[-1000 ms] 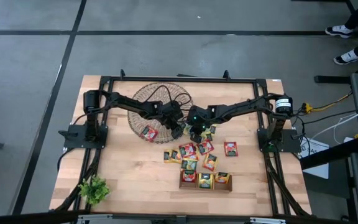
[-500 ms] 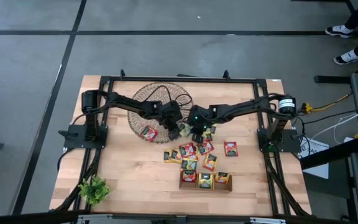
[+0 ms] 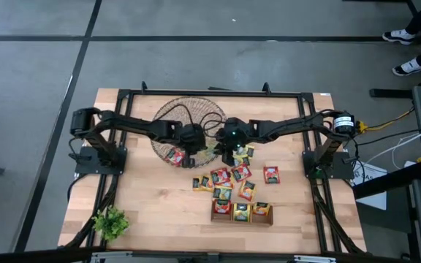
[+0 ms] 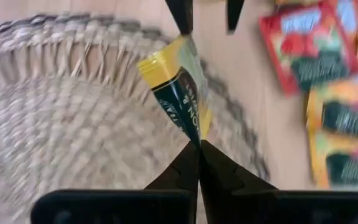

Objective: Pick & Place Tea
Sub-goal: Put the yellow tea bag into the middle section of the wooden organizer

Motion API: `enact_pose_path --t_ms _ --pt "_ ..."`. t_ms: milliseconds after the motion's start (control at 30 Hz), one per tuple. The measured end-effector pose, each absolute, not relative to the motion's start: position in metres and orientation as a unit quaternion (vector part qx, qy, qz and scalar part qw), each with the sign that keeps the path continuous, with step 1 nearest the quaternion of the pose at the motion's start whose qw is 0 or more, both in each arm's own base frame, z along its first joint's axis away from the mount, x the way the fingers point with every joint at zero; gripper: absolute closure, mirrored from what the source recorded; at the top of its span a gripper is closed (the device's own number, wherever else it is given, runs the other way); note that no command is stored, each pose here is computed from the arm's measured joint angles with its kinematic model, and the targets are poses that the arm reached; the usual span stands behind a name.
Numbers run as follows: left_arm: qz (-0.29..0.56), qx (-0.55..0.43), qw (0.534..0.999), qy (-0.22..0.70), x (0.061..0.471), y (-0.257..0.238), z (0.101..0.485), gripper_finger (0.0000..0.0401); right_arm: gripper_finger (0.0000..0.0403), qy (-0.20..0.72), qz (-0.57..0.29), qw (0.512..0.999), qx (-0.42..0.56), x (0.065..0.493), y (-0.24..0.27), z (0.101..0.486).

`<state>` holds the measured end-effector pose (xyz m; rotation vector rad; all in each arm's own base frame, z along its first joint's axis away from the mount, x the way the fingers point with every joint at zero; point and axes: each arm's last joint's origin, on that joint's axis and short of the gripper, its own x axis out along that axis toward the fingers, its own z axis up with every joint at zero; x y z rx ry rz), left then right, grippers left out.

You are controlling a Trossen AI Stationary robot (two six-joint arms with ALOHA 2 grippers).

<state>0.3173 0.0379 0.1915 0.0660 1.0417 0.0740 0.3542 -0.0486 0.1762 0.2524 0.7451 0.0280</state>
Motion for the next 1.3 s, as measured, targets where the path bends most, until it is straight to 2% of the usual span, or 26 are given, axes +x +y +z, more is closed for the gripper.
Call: enact_pose_path --t_ms 267,700,967,1100,1233,1300 --pt "0.075 0.087 0.854 0.508 0.307 0.025 0.204 0.0399 0.0232 0.29 0.028 0.949 0.117 0.364 -0.048 0.189" --pt "0.063 0.106 0.86 0.495 0.31 0.018 0.205 0.0398 0.0229 0.267 0.009 0.958 0.106 0.366 -0.05 0.193" --pt "0.061 0.118 0.87 0.474 0.314 0.018 0.208 0.0397 0.0276 0.262 -0.004 0.959 0.106 0.367 -0.05 0.194" --pt "0.059 0.118 0.87 0.474 0.314 0.018 0.208 0.0398 0.0321 0.262 -0.007 0.958 0.116 0.367 -0.05 0.194" --pt "0.055 0.114 0.871 0.474 0.315 0.018 0.208 0.0398 0.0385 0.262 -0.006 0.958 0.116 0.367 -0.05 0.194" --pt "0.056 0.113 0.872 0.474 0.315 0.018 0.208 0.0393 0.0394 0.262 -0.006 0.958 0.116 0.367 -0.05 0.194"
